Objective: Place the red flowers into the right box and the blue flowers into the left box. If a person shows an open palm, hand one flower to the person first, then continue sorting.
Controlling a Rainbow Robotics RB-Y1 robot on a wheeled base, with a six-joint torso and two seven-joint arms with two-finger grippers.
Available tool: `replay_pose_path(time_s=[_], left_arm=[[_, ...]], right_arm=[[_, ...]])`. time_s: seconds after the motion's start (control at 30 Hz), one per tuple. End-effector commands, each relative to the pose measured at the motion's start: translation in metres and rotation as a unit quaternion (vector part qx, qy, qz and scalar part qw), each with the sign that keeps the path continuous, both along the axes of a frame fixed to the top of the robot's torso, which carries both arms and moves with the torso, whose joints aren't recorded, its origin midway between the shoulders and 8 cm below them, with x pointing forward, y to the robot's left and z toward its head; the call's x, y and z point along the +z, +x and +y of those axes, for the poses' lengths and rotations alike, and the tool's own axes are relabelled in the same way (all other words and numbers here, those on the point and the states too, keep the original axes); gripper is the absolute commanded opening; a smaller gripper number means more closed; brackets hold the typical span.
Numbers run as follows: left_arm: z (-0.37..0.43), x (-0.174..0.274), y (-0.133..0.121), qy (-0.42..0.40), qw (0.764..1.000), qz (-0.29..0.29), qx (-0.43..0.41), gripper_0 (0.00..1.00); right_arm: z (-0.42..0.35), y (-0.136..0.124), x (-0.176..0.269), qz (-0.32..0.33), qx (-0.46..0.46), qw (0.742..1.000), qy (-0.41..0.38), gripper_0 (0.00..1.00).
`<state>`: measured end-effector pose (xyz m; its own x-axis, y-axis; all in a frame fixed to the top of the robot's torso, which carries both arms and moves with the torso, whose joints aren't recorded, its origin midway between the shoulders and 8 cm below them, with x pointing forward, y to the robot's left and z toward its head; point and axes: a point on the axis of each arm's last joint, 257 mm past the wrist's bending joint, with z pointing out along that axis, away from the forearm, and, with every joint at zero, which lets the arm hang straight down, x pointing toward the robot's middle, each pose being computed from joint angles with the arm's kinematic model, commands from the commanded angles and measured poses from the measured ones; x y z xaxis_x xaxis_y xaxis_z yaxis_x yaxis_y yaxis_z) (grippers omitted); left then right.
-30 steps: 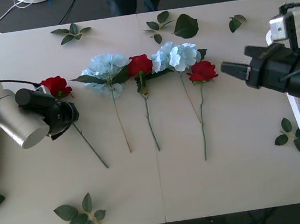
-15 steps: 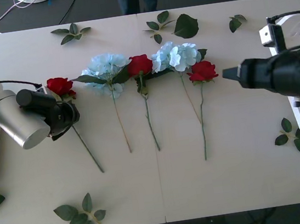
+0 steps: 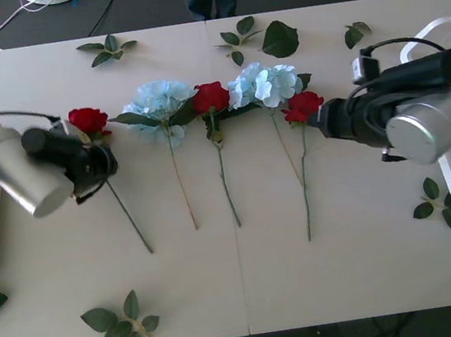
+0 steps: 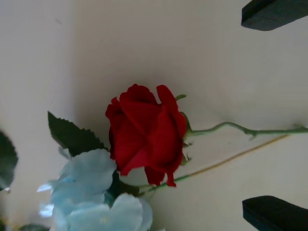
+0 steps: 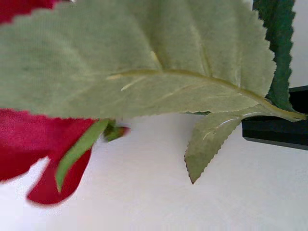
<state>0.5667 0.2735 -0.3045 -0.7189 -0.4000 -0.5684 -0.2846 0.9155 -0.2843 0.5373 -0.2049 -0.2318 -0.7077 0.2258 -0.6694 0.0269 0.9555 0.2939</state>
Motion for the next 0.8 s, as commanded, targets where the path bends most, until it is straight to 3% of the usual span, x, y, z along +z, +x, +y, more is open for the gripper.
replay_pose_path(time_s=[0.03, 0.3, 0.5, 0.8], left_arm=[[-0.023, 0.085, 0.02, 0.019, 0.998, -0.032, -0.042, 0.0], [-0.053, 0.191, -0.007, -0.008, 0.995, -0.026, -0.093, 0.0], [-0.089, 0.236, -0.025, -0.036, 0.985, -0.044, -0.163, 0.0], [-0.185, 0.299, -0.039, -0.081, 0.935, -0.154, -0.308, 0.0]], right_arm=[[0.019, 0.021, 0.012, -0.006, -0.003, 1.0, 0.011, 1.0], [0.022, 0.04, -0.006, 0.001, -0.011, 1.0, -0.014, 1.0], [0.022, 0.046, -0.016, 0.005, -0.013, 0.999, -0.029, 1.0], [0.033, 0.046, -0.023, 0.003, -0.002, 0.999, -0.037, 1.0]])
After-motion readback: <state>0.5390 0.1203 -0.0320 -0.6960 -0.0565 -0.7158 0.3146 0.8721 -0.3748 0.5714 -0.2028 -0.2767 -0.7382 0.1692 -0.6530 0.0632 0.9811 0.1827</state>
